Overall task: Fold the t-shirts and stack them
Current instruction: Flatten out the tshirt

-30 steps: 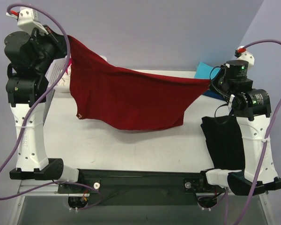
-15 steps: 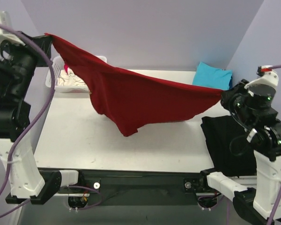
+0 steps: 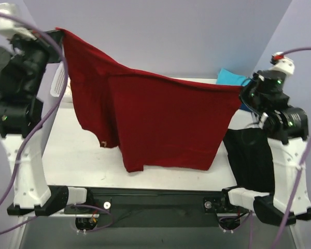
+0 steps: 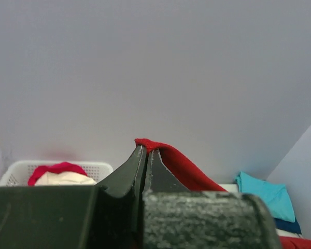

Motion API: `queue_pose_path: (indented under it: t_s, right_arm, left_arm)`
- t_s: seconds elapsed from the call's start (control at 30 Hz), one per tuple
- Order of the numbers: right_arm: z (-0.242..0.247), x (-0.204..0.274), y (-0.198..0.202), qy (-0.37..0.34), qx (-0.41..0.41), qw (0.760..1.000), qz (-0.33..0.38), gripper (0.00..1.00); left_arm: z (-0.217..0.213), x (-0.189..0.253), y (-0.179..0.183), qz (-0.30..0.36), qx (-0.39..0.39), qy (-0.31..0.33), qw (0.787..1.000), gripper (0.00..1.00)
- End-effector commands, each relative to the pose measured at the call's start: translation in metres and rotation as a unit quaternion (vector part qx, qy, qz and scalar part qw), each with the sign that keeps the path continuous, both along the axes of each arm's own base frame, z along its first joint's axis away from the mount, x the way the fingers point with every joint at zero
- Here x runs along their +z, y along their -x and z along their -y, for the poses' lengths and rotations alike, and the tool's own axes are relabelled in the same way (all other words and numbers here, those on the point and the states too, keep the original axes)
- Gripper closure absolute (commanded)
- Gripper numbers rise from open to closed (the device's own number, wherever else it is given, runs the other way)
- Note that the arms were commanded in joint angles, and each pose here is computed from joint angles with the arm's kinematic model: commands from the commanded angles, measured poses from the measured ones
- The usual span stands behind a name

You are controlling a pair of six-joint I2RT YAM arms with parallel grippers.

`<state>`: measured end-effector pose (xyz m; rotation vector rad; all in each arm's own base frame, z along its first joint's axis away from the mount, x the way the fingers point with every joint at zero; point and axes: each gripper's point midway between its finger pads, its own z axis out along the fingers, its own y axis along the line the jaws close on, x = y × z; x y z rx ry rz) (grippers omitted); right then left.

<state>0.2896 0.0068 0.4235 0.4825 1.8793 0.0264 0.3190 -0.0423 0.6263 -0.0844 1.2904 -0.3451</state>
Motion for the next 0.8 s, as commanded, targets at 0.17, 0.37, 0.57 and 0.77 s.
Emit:
queue_pose_path:
  t_s: [0.17, 0.37, 0.57, 0.77]
  right_arm:
    - [0.032, -0.022, -0.099, 0.003, -0.066, 0.998, -0.021, 1.00]
    - [0.041, 0.006, -0.119, -0.013, -0.063, 0.998, 0.012, 1.00]
    - [0.040, 0.051, -0.094, -0.017, -0.051, 0.996, 0.070, 1.00]
    - [0.029, 0.070, -0.045, -0.022, -0.014, 0.994, 0.104, 1.00]
  left_arm:
    - [0.005, -0.092, -0.159, -0.081, 0.000, 0.039, 0.996, 1.00]
    - [0.003, -0.083, -0.188, -0.085, 0.004, 0.026, 0.996, 1.00]
    - [0.001, -0.035, -0.156, -0.039, -0.005, 0.022, 0.999, 1.00]
    - [-0.020, 0.012, -0.081, 0.011, 0.016, 0.011, 1.000, 1.00]
